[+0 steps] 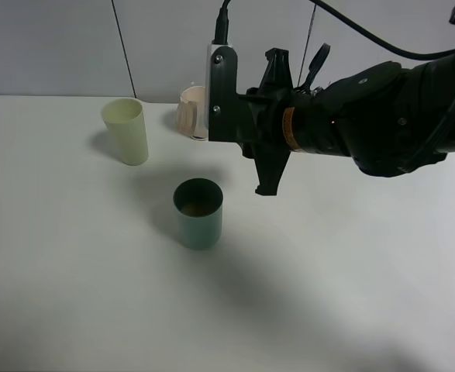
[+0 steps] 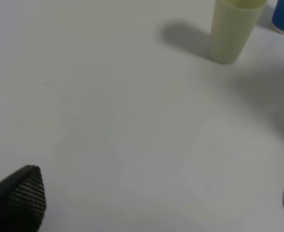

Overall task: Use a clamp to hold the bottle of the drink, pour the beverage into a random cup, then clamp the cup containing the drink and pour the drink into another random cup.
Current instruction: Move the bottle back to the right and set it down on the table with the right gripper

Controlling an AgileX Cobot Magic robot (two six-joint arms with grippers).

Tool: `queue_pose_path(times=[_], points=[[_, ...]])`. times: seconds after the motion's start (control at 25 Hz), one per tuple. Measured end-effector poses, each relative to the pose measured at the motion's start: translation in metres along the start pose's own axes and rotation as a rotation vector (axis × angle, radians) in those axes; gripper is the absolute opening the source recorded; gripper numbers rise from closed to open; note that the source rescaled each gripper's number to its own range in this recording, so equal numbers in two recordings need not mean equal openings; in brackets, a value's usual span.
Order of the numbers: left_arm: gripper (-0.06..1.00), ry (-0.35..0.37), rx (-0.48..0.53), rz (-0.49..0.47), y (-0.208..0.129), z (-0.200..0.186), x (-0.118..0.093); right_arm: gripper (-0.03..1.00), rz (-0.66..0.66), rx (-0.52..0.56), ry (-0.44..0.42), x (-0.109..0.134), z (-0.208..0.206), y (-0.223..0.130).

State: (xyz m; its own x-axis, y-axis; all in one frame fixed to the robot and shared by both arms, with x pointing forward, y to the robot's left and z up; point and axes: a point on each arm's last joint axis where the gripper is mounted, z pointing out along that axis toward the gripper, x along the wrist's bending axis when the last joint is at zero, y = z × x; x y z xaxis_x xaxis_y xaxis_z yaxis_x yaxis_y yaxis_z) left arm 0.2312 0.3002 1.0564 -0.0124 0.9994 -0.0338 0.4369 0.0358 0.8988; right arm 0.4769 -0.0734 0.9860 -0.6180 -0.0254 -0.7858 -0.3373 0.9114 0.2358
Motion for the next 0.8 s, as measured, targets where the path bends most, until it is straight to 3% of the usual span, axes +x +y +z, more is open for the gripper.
queue_pose_path(times=[0.36,0.4,0.6,0.8], points=[[1.0,0.0,0.0,0.0,0.0,0.0,0.0,0.04,0.254,0.035,-0.027,-0.004,0.001,-0.007],[1.0,0.0,0.0,0.0,0.0,0.0,0.0,0.04,0.349,0.055,-0.038,-0.007,0.002,-0.016],[1.0,0.0,0.0,0.0,0.0,0.0,0.0,0.04,0.561,0.108,-0.068,-0.018,0.006,-0.043],[1.0,0.0,0.0,0.0,0.0,0.0,0.0,0.04,0.67,0.122,-0.063,-0.023,0.008,-0.061]])
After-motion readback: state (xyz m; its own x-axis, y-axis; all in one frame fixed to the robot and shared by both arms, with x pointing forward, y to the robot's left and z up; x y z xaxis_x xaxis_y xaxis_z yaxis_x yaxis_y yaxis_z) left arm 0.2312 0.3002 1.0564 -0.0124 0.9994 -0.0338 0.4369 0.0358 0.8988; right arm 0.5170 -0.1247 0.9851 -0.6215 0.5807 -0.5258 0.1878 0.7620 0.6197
